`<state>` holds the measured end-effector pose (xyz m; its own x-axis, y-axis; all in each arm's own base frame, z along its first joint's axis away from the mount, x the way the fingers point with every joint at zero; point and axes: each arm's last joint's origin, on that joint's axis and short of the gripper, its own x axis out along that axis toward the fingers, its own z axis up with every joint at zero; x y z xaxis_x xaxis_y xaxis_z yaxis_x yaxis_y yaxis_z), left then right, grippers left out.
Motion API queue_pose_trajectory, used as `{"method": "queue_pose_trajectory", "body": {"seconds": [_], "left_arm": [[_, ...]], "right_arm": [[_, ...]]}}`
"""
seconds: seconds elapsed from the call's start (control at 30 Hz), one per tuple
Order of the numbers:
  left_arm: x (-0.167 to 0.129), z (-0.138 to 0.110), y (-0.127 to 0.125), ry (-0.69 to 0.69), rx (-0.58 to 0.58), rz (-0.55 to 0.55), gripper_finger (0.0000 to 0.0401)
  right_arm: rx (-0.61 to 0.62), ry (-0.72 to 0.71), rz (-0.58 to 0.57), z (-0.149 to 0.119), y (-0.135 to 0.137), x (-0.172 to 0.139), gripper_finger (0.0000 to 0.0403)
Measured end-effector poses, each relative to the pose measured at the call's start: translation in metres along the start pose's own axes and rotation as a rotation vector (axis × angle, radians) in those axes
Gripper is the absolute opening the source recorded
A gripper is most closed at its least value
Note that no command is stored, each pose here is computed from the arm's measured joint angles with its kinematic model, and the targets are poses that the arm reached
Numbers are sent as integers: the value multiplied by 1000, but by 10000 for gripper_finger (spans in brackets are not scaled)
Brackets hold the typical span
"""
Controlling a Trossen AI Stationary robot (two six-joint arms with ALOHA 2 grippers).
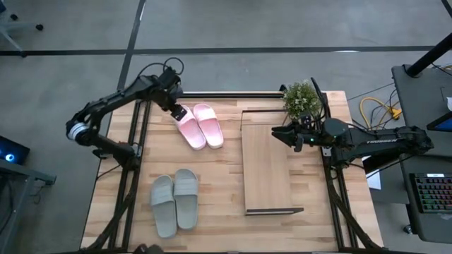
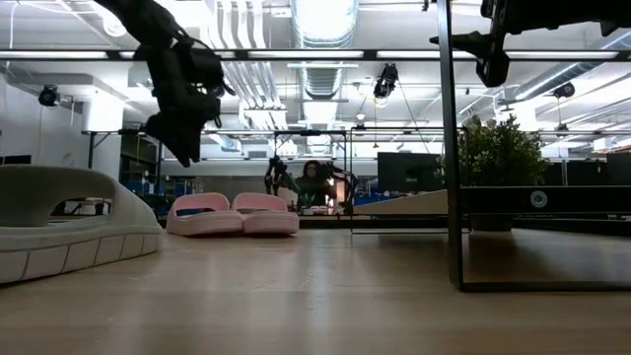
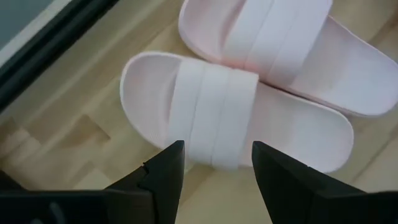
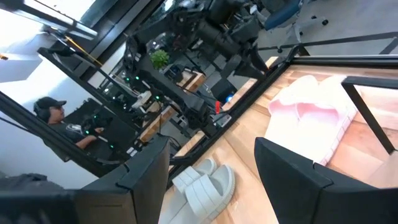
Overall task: Pick and place slides into the shelf
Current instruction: Put the left pink slide on the shelf
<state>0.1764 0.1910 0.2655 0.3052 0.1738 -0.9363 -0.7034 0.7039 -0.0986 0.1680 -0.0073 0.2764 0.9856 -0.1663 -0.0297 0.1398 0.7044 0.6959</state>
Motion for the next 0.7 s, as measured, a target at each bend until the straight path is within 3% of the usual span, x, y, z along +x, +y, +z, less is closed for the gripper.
{"method": "queue_pose_trajectory", "body": {"seconds": [0.4,0.7], "left_arm": [[54,29,17,285,46,-30,173],[68,36,30,307,78,-36,173]], "right_arm": [[2,44,-44,-4,-4,0,226],[1,41,-48,-4,-4,0,226]]}}
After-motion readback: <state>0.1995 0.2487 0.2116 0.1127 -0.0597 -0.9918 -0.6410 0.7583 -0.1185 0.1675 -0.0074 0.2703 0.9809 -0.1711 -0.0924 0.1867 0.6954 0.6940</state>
